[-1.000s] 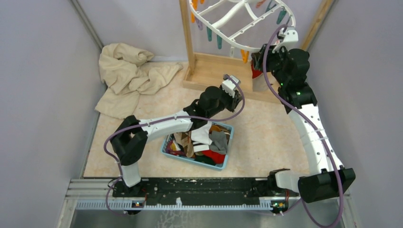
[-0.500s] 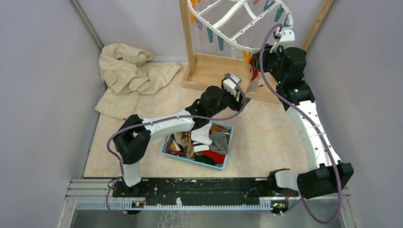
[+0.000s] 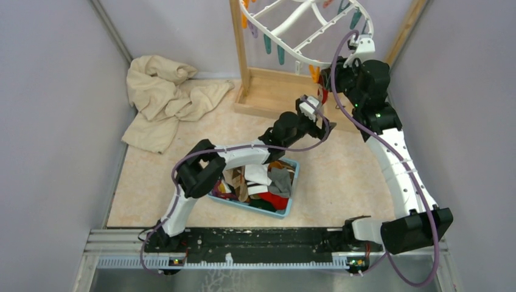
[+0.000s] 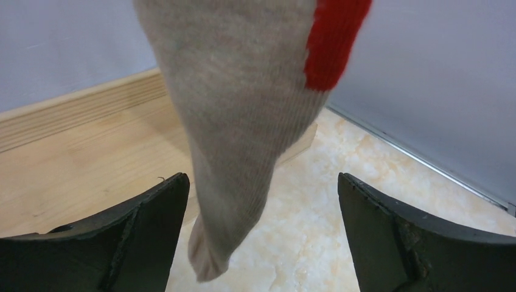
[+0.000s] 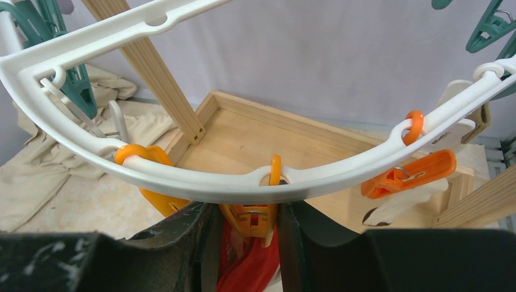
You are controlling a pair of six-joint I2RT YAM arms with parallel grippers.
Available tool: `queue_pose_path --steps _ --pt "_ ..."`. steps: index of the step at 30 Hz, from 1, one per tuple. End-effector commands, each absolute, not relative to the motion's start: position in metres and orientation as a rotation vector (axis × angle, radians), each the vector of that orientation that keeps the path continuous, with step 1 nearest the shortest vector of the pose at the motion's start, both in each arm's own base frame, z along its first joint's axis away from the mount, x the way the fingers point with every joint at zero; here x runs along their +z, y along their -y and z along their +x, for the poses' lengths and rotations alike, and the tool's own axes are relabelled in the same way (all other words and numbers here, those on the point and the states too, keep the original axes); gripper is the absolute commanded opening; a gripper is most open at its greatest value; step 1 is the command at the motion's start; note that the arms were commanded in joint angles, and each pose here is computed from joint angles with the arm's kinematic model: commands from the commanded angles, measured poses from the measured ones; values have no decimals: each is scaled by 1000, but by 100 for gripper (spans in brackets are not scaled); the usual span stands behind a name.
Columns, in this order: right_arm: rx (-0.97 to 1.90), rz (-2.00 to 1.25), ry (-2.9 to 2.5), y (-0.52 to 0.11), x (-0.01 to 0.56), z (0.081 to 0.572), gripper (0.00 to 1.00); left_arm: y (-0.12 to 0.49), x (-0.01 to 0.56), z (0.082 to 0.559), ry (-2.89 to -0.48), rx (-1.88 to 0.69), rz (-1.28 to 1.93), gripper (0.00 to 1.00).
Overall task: Remove the socks clipped to the hanger
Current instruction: Remove the sock from the hanger.
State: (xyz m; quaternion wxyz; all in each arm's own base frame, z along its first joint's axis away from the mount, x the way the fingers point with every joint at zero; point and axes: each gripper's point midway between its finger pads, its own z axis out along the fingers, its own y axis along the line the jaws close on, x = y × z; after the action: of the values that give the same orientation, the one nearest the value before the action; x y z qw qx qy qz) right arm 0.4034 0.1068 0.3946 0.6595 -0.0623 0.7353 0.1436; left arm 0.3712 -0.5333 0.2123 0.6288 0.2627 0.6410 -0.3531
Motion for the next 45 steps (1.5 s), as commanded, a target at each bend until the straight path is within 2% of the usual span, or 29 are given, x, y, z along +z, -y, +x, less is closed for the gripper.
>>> queue_pose_path --steps 1,3,4,7,9,11,12,21,23,25,27,29,30,32,33,35,36,41,43,45 --pt "308 -142 -1561 -106 432 404 34 544 250 386 -1342 -850 488 96" --pt "305 -140 -1563 -105 431 403 34 544 254 395 -1329 -855 445 90" --pt "308 -140 -1562 -105 432 403 34 545 254 399 -1326 -857 433 82" --pt "314 -141 -1567 -107 430 404 34 546 254 411 -1325 -885 400 49" --pt "307 -138 -1571 -105 427 405 34 545 253 417 -1333 -890 398 32" --pt "305 -137 -1568 -105 428 403 34 542 254 416 -1333 -893 398 8" --pt "304 -136 -1567 -105 428 403 34 541 255 414 -1333 -896 400 3" --pt "306 -132 -1563 -105 430 403 30 528 254 402 -1360 -901 417 0" --pt "308 -126 -1559 -104 431 403 36 527 254 400 -1362 -900 420 0" --pt "313 -126 -1556 -105 432 403 37 525 254 399 -1363 -900 421 0" --pt "314 -123 -1555 -105 432 403 32 524 255 397 -1364 -900 421 0" --pt "315 -124 -1558 -105 431 403 12 523 254 396 -1366 -900 423 0" --pt "315 -124 -1559 -105 430 402 6 522 257 395 -1363 -901 423 0" --pt "316 -119 -1556 -104 430 401 4 519 261 393 -1362 -901 426 0" --pt "317 -117 -1557 -104 430 399 8 516 262 391 -1366 -898 430 0" --pt "321 -108 -1554 -103 430 396 36 507 265 385 -1389 -886 438 0" --pt "323 -104 -1554 -102 431 393 41 502 263 382 -1416 -874 445 0" --pt "341 -57 -1578 -98 423 380 50 462 277 351 -1515 -864 451 0" --pt "347 -31 -1593 -95 419 374 58 445 278 335 -1576 -862 465 0" --pt "354 -14 -1612 -94 413 369 59 429 279 319 -1635 -847 483 0"
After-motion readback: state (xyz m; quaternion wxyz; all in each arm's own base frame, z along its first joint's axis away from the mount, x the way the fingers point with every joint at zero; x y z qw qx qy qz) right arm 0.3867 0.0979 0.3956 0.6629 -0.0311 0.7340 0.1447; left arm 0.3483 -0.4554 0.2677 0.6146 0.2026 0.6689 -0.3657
